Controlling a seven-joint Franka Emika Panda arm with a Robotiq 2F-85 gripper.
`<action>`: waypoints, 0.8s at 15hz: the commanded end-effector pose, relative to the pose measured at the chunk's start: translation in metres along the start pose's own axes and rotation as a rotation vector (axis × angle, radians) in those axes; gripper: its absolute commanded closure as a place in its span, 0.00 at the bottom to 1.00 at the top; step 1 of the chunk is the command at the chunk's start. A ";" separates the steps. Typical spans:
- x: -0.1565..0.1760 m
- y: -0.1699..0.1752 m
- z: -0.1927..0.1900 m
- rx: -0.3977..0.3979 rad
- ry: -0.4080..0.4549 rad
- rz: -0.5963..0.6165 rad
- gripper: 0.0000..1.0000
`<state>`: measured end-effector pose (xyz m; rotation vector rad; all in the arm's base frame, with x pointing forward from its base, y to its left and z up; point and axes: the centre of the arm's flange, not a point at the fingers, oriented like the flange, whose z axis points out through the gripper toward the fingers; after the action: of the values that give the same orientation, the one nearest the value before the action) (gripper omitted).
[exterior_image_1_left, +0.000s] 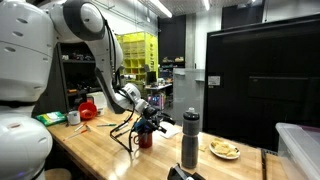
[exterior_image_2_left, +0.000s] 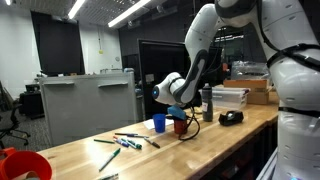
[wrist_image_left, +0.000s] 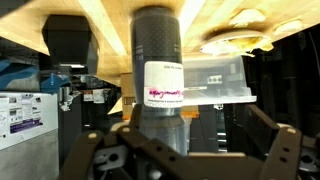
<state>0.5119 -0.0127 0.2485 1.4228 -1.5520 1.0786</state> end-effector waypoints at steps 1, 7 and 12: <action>-0.016 0.006 0.011 -0.008 -0.001 0.017 0.00; -0.022 0.002 0.027 -0.032 0.029 0.019 0.00; -0.021 -0.006 0.041 -0.049 0.069 0.040 0.00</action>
<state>0.5260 -0.0399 0.2437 1.3520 -1.5716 1.0611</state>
